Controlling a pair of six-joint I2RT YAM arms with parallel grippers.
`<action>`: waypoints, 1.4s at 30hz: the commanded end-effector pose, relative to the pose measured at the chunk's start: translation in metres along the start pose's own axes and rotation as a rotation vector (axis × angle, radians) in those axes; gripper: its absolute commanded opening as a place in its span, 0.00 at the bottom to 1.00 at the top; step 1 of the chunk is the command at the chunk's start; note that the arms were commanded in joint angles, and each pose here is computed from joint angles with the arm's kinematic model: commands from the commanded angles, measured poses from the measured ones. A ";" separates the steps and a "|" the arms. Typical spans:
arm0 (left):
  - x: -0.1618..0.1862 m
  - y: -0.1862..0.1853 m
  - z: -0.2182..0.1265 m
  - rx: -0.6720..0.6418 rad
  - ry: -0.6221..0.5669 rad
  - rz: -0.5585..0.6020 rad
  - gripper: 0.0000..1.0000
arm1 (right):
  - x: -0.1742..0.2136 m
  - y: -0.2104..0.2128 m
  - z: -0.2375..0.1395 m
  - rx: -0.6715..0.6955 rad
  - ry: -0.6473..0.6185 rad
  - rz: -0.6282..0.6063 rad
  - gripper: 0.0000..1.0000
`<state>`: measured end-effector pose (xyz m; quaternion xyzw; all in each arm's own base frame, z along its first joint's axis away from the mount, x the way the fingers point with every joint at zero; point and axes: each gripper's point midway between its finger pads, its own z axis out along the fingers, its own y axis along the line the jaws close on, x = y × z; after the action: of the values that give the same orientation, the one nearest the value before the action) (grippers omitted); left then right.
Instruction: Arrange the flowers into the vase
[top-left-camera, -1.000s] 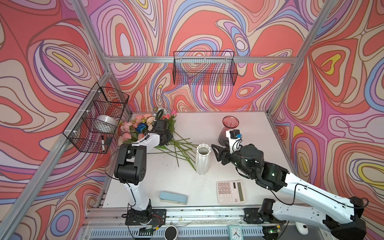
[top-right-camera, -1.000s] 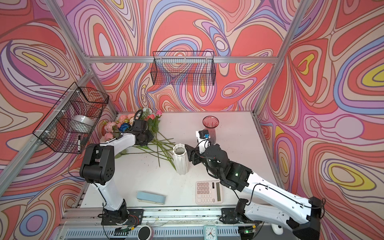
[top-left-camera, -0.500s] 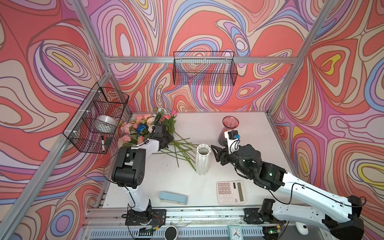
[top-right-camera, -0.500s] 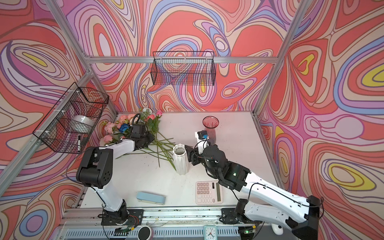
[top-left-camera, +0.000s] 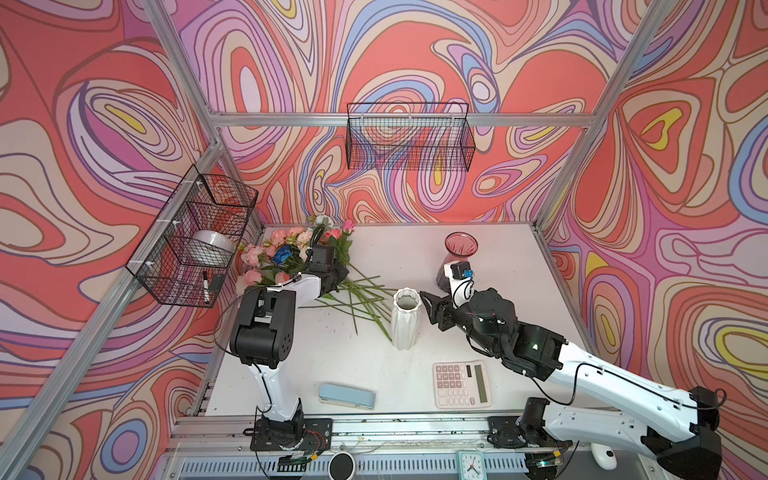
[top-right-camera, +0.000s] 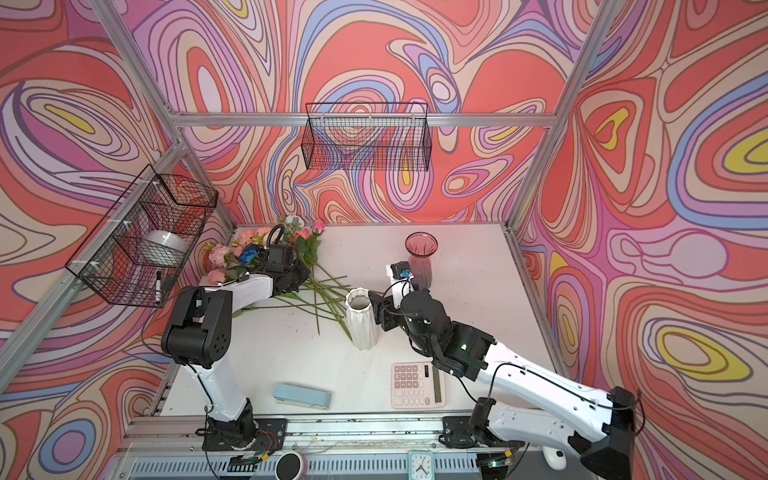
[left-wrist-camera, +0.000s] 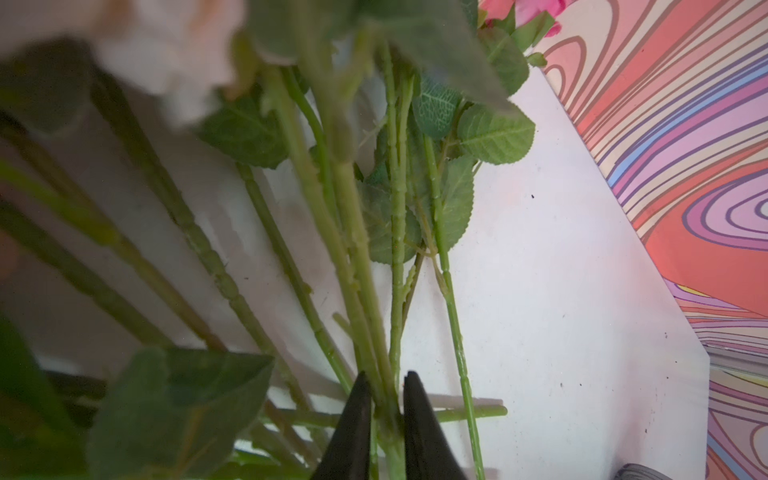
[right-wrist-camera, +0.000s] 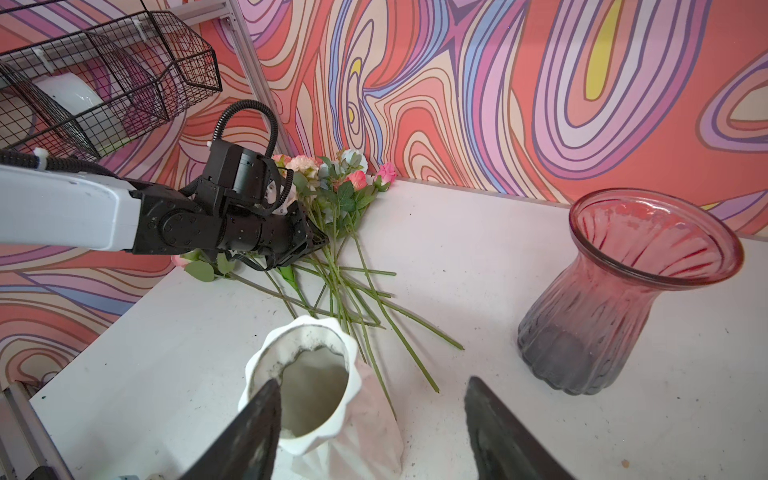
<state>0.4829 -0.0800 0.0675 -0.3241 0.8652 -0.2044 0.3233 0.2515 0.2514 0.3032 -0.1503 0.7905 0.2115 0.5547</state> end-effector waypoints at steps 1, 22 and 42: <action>-0.006 -0.004 0.000 -0.005 -0.007 0.020 0.02 | -0.009 0.001 0.000 0.009 -0.021 -0.006 0.72; -0.098 -0.149 -0.205 0.392 -0.296 0.215 0.00 | -0.037 0.028 -0.011 -0.121 -0.041 -0.060 0.81; -0.014 -0.255 -0.412 1.048 -0.182 0.666 0.00 | -0.138 0.127 0.026 -0.371 -0.019 -0.263 0.87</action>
<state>0.3431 -0.1808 0.4995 0.0898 0.6961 -0.4376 0.5621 0.2621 0.3747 0.4413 -0.3412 0.7064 0.2874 0.5495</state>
